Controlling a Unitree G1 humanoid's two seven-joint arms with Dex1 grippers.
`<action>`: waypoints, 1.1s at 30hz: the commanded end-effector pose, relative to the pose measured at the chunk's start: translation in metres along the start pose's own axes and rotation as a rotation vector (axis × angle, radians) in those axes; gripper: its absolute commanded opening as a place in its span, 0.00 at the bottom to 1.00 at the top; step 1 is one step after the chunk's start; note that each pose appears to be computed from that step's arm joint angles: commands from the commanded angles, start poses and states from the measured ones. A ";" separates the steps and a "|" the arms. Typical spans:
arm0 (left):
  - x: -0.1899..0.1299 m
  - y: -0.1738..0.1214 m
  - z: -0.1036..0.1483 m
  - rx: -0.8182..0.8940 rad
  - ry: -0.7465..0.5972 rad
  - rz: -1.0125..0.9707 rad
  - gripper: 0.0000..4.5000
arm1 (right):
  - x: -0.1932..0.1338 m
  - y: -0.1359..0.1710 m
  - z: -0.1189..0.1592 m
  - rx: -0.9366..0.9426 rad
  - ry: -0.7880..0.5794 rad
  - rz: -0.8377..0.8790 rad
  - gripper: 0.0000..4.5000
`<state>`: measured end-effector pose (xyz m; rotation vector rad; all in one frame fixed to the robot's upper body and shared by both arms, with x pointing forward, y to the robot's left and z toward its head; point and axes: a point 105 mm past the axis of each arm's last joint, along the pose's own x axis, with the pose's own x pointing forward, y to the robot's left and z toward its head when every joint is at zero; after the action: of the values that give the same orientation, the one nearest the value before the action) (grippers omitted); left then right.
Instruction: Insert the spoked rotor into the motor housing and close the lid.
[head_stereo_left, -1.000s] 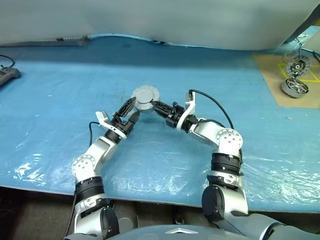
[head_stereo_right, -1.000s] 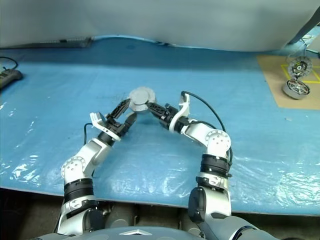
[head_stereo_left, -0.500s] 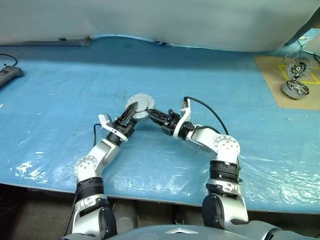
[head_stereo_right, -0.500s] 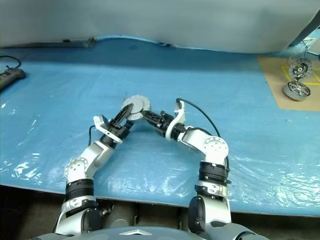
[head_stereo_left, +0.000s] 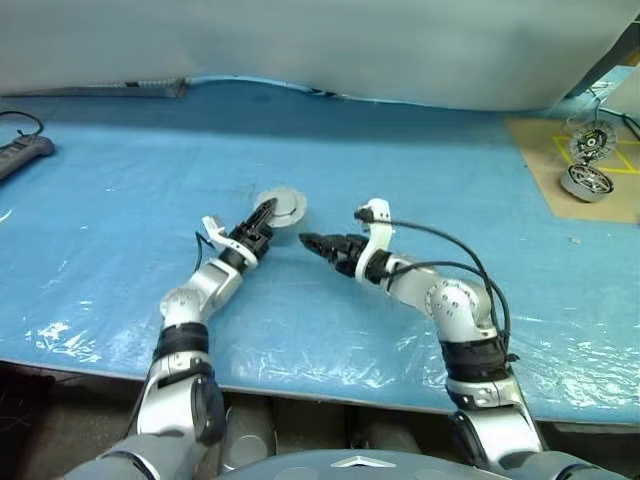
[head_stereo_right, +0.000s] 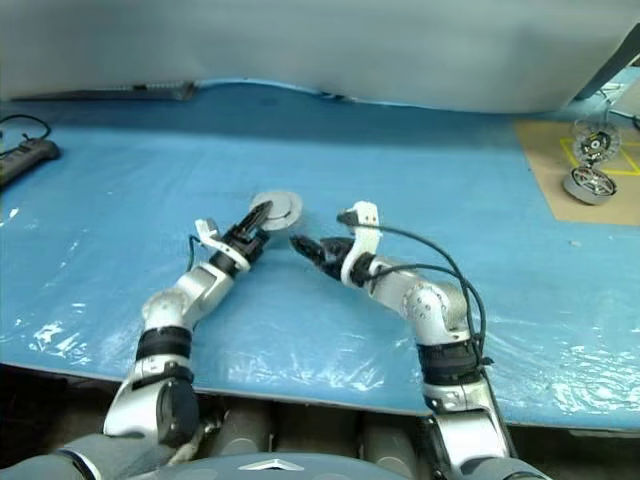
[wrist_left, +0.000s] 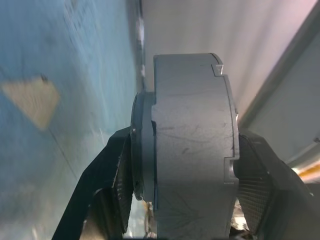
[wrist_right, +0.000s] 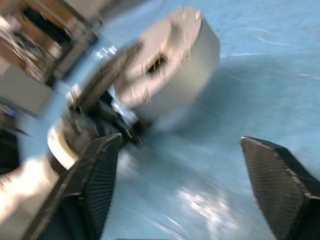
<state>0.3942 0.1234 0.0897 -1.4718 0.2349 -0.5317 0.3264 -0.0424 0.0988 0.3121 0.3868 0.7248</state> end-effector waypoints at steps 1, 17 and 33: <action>0.020 -0.011 0.015 0.061 -0.031 -0.015 0.53 | -0.005 0.010 0.004 -0.251 -0.087 0.004 1.00; 0.065 -0.008 0.026 0.358 -0.036 0.284 0.53 | -0.013 -0.042 -0.015 -0.593 -0.131 -0.326 1.00; -0.004 0.050 0.037 0.537 0.155 0.440 1.00 | -0.003 -0.034 -0.021 -0.541 -0.111 -0.255 1.00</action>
<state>0.4356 0.1485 0.0810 -0.8712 0.3503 -0.3678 0.3305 -0.0636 0.0580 -0.2156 0.1411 0.5418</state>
